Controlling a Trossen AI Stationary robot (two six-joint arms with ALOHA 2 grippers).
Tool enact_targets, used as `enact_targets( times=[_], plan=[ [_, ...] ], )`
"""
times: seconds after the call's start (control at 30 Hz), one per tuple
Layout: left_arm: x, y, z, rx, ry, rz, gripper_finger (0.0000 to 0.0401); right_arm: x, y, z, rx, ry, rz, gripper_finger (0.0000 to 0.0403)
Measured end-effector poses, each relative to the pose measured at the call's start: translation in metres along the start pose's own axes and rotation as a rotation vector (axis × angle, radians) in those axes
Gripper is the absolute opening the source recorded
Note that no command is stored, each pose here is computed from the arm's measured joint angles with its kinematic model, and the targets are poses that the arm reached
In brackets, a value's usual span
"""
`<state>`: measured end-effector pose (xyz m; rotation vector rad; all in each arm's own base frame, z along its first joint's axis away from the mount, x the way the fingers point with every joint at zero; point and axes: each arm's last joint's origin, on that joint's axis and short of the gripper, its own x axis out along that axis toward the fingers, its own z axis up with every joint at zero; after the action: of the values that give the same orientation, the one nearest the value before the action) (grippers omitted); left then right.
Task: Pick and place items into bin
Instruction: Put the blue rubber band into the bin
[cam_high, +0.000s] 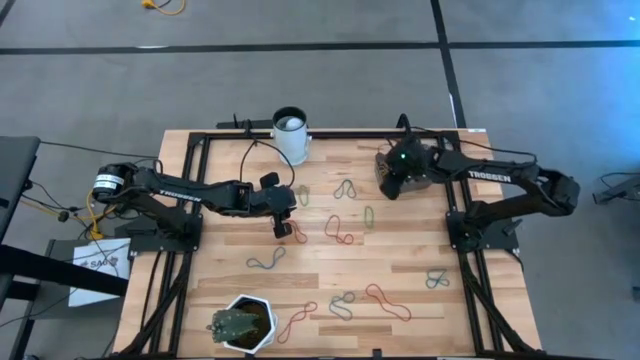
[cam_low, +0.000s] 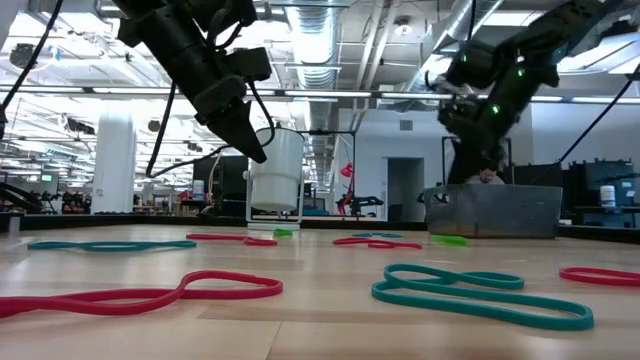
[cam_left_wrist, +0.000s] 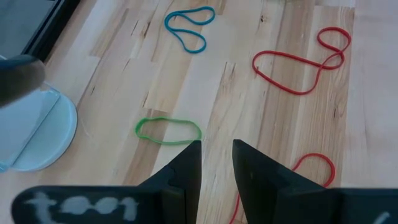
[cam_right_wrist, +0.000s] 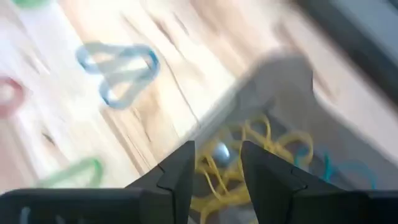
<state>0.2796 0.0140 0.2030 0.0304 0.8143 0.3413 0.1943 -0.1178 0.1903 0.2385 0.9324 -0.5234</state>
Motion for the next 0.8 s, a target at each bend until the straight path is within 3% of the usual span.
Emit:
enact_targets(
  times=[0.33,0.5,0.8],
  plan=[
    [0.0,0.0,0.001,-0.006,-0.008,0.0,0.0083,-0.026,0.038,0.037,-0.11,-0.282,0.124,0.0124],
    [0.0,0.0,0.004,-0.012,-0.039,-0.003,0.0083,-0.001,0.059,0.034,-0.167,-0.21,0.179,0.0123],
    [0.0,0.0,0.006,-0.017,-0.058,-0.005,0.0083,0.067,0.061,0.041,-0.201,-0.145,0.069,0.0123]
  ],
)
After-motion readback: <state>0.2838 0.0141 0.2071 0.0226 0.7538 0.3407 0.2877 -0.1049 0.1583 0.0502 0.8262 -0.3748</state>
